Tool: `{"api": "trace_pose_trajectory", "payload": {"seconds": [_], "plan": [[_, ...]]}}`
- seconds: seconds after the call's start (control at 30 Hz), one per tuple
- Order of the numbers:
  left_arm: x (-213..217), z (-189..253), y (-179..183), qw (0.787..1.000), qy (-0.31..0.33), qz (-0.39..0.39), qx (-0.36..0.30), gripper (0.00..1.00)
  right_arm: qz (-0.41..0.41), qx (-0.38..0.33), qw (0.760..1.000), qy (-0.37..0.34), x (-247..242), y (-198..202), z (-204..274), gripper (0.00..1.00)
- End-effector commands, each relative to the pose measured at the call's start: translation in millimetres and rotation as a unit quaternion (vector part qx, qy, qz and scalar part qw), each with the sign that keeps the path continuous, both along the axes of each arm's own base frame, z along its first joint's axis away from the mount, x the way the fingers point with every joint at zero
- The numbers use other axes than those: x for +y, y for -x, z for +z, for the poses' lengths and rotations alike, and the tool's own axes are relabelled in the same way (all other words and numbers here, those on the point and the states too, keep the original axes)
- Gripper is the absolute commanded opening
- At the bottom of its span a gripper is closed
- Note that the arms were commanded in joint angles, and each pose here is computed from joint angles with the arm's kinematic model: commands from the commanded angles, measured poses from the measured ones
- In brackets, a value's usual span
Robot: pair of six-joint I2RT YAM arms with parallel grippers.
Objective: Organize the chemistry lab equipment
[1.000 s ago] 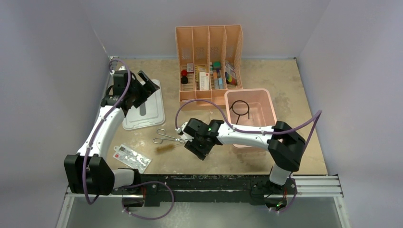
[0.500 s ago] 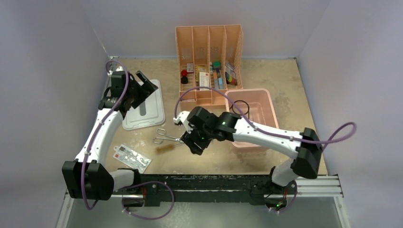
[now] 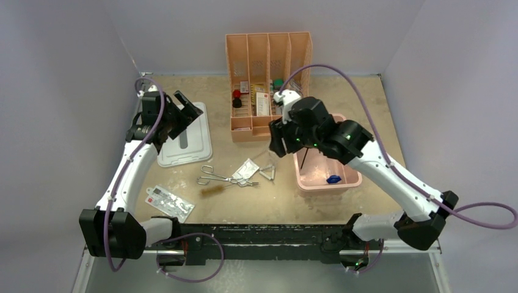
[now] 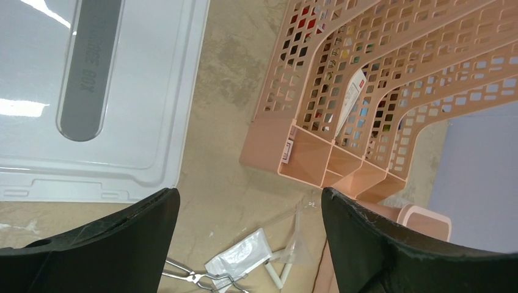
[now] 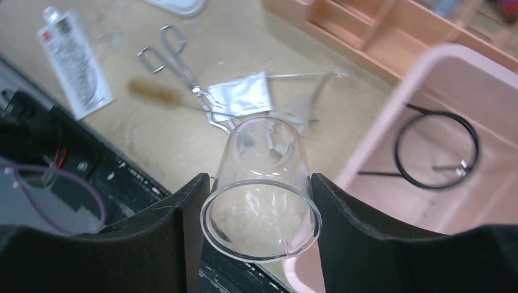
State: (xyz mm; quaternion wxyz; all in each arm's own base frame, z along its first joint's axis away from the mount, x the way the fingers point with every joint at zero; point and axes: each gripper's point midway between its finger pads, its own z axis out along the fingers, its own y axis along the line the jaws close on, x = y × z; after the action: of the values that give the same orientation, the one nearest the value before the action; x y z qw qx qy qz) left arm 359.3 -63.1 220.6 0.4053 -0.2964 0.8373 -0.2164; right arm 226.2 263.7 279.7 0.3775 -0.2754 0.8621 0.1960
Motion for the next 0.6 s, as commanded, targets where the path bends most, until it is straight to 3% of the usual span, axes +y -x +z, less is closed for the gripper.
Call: {"api": "trace_pose_trajectory", "payload": {"seconds": [0.0,0.23,0.57], "plan": [[-7,21,-10,0.999,0.024,-0.003,-0.042,0.86,-0.137,0.016,0.990,0.012,-62,-14,10,0.47],[-17,31,-15,0.997,0.046,-0.014,-0.064,0.85,-0.250,0.092,0.963,0.048,-122,-7,-20,0.48],[-19,28,-11,0.997,0.037,0.008,-0.068,0.85,-0.278,0.175,0.936,0.127,-142,5,-100,0.49]]}}
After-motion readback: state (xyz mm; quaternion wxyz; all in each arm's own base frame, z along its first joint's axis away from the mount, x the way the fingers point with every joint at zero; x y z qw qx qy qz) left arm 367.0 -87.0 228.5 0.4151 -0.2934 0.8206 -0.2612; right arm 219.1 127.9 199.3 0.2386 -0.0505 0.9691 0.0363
